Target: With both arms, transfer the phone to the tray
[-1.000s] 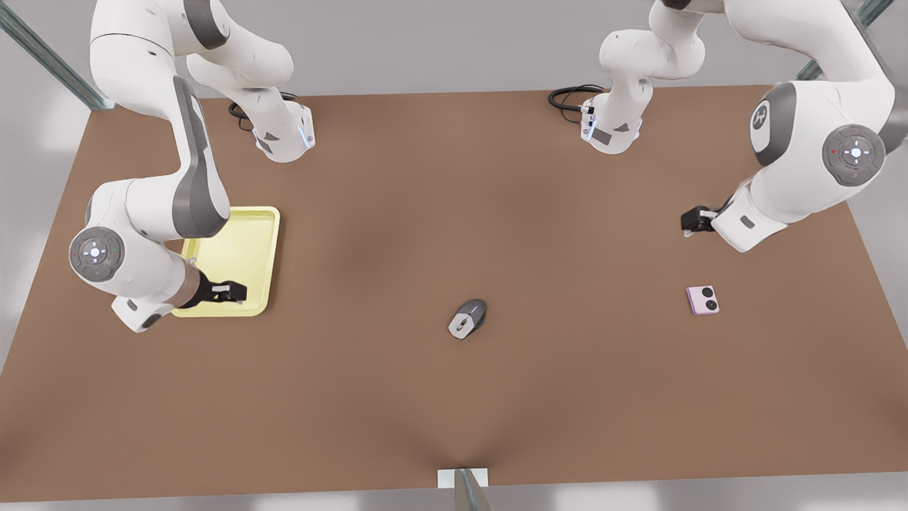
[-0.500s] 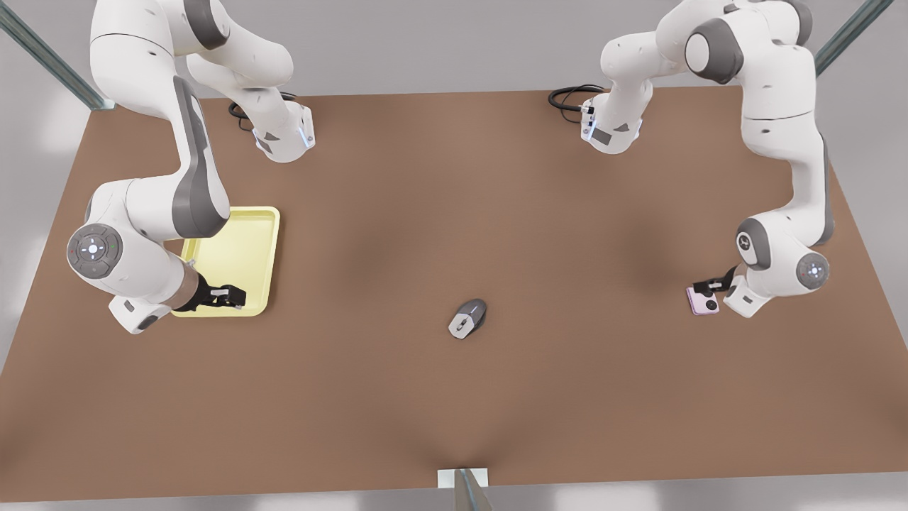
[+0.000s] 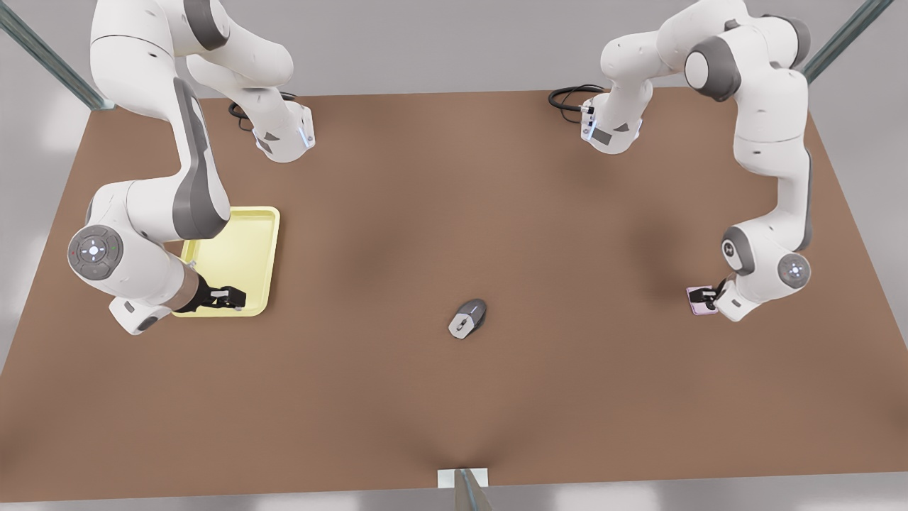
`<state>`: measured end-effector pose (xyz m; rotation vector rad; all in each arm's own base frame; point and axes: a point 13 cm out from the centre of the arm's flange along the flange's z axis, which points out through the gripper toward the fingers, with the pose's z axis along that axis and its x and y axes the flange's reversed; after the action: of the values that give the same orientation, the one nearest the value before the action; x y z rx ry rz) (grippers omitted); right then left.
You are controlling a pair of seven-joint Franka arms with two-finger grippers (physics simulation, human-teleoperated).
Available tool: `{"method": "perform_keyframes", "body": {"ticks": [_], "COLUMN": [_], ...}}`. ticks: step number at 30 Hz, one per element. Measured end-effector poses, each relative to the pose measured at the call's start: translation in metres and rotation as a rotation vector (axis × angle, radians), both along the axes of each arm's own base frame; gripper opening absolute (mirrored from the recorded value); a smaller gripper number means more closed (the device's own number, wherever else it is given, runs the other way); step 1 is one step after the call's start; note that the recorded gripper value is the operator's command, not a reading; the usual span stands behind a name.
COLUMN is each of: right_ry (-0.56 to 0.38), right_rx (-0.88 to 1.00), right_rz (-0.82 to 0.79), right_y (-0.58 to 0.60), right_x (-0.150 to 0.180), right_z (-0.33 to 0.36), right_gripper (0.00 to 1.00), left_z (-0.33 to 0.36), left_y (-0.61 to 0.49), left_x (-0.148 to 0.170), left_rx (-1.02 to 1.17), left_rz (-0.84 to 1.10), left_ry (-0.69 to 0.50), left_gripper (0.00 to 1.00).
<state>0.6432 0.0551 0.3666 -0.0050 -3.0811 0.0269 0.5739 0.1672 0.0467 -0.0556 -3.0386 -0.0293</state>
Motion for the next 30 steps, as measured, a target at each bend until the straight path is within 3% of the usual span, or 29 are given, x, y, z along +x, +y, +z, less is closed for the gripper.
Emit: {"method": "perform_keyframes", "body": {"ticks": [5,7,12,13,23,24,30], "right_ry": [0.000,0.000,0.001,0.001,0.001,0.001,0.001], "right_rx": [0.000,0.000,0.000,0.000,0.000,0.000,0.000], "right_rz": [-0.002,-0.002,-0.004,-0.004,-0.005,-0.005,-0.005], "right_y": [0.000,0.000,0.000,-0.001,0.000,0.000,0.000], "right_x": [0.000,0.000,0.000,0.000,0.000,0.000,0.000], "right_z": [0.000,0.000,-0.001,0.000,-0.001,-0.001,-0.001], "right_gripper": [1.00,1.00,1.00,1.00,1.00,1.00,1.00], "left_z": [-0.012,-0.013,-0.014,-0.014,-0.018,-0.018,-0.016], "left_y": [0.000,-0.001,-0.004,-0.004,-0.007,-0.007,-0.007], "left_x": [-0.001,-0.001,0.001,0.002,0.003,0.003,0.004], "left_rx": [-0.002,-0.002,0.000,0.001,0.007,0.009,0.017], "left_rz": [-0.025,-0.032,-0.040,-0.040,0.037,0.044,0.086], "left_ry": [0.002,0.000,-0.005,-0.006,-0.009,-0.010,-0.014], "left_gripper": [1.00,0.91,0.90,0.86,0.86,0.79,0.79]}}
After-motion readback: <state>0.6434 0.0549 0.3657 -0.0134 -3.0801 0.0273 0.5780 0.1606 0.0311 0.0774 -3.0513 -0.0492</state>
